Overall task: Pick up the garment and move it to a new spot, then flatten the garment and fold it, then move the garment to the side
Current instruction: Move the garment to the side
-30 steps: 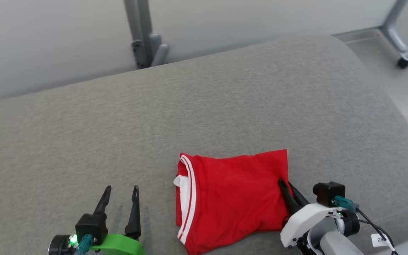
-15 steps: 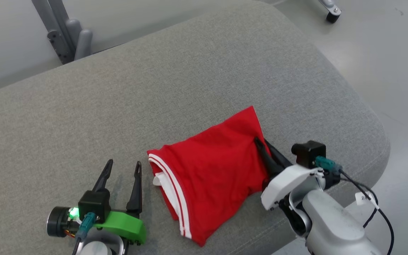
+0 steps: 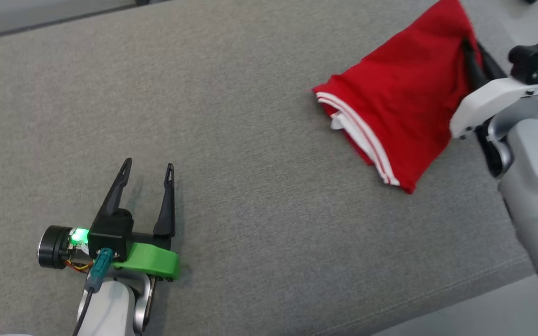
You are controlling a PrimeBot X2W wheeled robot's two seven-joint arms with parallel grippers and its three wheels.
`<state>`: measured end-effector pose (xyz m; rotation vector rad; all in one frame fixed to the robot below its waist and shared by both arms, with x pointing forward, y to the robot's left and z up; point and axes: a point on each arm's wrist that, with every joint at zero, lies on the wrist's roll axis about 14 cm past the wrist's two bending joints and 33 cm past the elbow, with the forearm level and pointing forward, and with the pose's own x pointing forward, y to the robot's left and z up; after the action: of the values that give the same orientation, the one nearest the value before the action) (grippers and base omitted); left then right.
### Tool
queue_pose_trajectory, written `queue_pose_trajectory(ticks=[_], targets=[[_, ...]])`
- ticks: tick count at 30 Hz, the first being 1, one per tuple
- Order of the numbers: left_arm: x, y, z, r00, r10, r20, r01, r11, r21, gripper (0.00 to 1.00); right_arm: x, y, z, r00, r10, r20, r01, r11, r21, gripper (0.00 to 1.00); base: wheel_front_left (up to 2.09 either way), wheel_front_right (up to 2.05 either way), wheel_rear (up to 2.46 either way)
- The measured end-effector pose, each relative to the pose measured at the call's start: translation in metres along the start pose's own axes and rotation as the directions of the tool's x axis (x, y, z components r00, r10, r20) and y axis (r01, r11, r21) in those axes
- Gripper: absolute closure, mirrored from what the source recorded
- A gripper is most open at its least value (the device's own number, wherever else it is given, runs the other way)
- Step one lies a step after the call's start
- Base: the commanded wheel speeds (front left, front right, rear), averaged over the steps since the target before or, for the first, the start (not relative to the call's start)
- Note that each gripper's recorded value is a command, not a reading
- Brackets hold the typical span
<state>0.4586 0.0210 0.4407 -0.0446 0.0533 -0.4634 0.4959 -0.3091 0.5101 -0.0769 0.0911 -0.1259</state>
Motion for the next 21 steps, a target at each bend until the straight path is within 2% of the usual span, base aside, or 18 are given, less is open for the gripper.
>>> queue_pose_trajectory(ticks=[8, 13, 14, 15, 16, 17, 21], targets=[[-0.016, 0.049, -0.04, 0.987, 0.13, -0.091, -0.13, 0.991, 0.011, 0.0, 0.039, -0.077, -0.045, 0.972, -0.198, -0.124, 0.189, 0.978, -0.084, 1.0, 0.0, 0.0, 0.0], [-0.029, 0.071, -0.058, 0.972, 0.191, -0.14, -0.189, 0.982, 0.024, 0.0, 0.044, -0.104, -0.072, 0.946, -0.273, -0.176, 0.249, 0.957, -0.145, 1.0, 0.0, 0.0, 0.0], [-0.031, 0.074, -0.06, 0.969, 0.2, -0.145, -0.198, 0.98, 0.027, 0.0, 0.045, -0.106, -0.075, 0.943, -0.28, -0.18, 0.254, 0.955, -0.156, 0.97, 0.0, 0.0, 0.0], [-0.033, 0.077, -0.062, 0.967, 0.208, -0.151, -0.206, 0.978, 0.03, 0.0, 0.046, -0.107, -0.078, 0.942, -0.284, -0.181, 0.255, 0.952, -0.168, 0.65, 0.0, 0.0, 0.0], [-0.035, 0.079, -0.064, 0.965, 0.213, -0.156, -0.211, 0.977, 0.033, 0.0, 0.049, -0.107, -0.077, 0.941, -0.291, -0.17, 0.264, 0.95, -0.169, 0.08, 0.0, 0.0, 0.0], [-0.036, 0.081, -0.065, 0.963, 0.218, -0.161, -0.215, 0.976, 0.036, 0.0, 0.051, -0.109, -0.073, 0.942, -0.298, -0.152, 0.272, 0.947, -0.173, 0.0, 0.0, 0.0, 0.0], [-0.039, 0.083, -0.063, 0.96, 0.228, -0.161, -0.224, 0.974, 0.043, 0.0, 0.05, -0.109, -0.064, 0.943, -0.313, -0.11, 0.289, 0.937, -0.196, 0.0, 0.0, 0.0, 0.0]])
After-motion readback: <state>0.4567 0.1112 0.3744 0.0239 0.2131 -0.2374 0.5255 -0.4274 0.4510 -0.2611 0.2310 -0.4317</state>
